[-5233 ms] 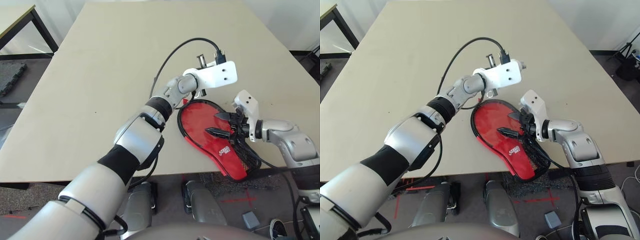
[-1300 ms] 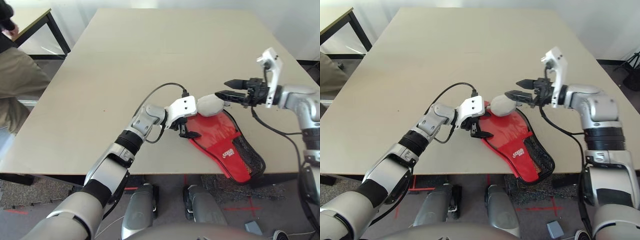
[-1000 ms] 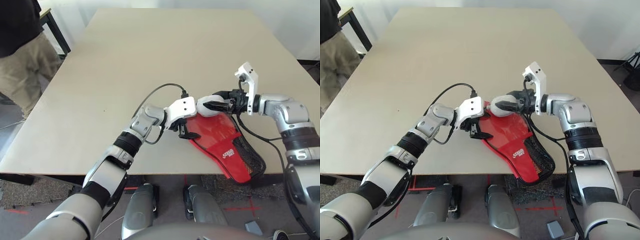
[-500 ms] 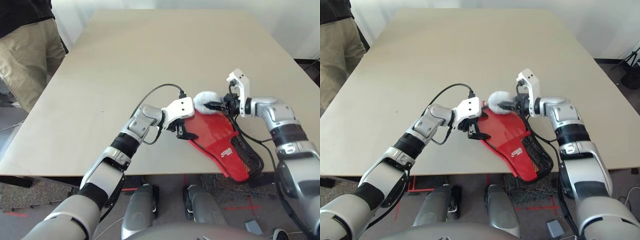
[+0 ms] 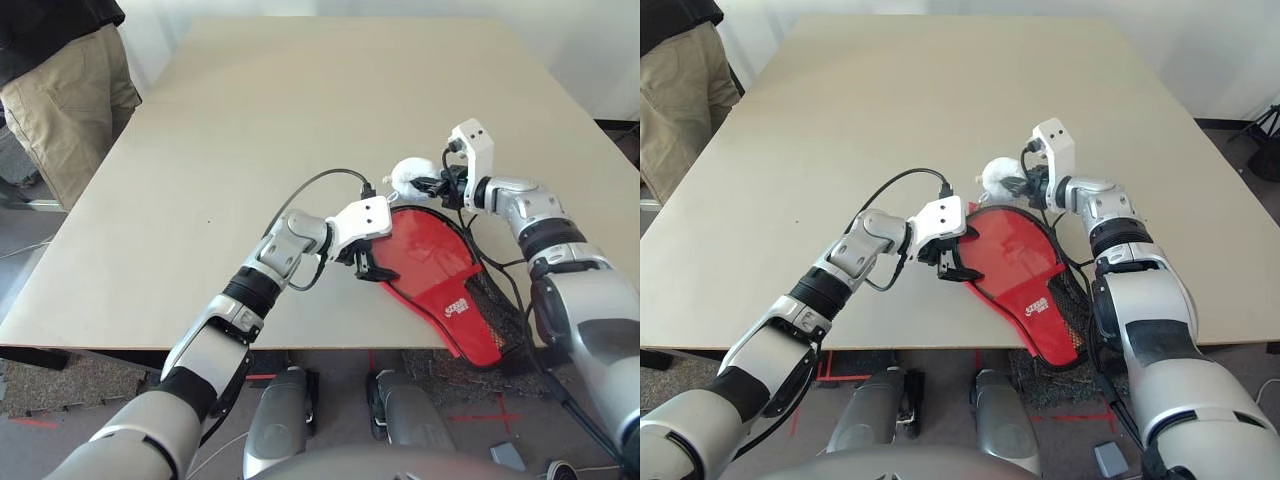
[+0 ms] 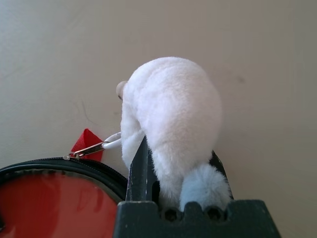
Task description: Store the ping-pong paddle in its case and zip it.
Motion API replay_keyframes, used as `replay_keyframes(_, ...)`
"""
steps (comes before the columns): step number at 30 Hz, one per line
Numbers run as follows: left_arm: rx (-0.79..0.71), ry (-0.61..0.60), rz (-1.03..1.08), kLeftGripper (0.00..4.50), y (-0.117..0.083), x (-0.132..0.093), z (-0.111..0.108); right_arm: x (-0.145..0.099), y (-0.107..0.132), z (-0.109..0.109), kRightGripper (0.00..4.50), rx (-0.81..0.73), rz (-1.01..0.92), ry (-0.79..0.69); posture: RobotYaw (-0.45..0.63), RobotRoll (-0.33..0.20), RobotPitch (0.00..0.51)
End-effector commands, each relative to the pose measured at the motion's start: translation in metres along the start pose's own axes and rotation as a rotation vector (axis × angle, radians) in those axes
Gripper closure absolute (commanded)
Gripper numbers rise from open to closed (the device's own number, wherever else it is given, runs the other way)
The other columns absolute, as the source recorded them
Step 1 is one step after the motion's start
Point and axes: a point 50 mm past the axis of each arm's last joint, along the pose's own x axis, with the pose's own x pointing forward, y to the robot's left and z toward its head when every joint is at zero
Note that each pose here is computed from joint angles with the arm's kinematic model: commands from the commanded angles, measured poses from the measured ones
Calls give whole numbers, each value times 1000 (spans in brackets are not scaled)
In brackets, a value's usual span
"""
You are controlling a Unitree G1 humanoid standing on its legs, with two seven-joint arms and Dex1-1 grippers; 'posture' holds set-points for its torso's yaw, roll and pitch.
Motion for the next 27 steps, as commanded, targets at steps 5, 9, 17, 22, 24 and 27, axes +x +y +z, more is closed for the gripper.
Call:
replay_keyframes(5,-62,113,-74,0,-18,10,-28,-22,-25,-11,4288,10,-155,25,14,0,121)
replay_keyframes(9,-60,112,-76,0,-18,11,-26,-29,-32,-17,4288,7,-217,33,14,0,122)
replay_keyframes(17,-61,112,-74,0,-18,12,-25,-47,-44,-28,4291,9,-244,68,18,0,127)
replay_keyframes(22,-60,108,-74,0,-18,14,-24,-74,-57,-40,4296,42,-261,99,3,0,133)
replay_keyframes(24,-59,106,-78,0,-18,15,-23,-84,-62,-46,4296,51,-265,114,3,0,133)
replay_keyframes(27,-52,106,-84,0,-18,18,-22,-97,-63,-53,4296,57,-200,146,-11,0,136)
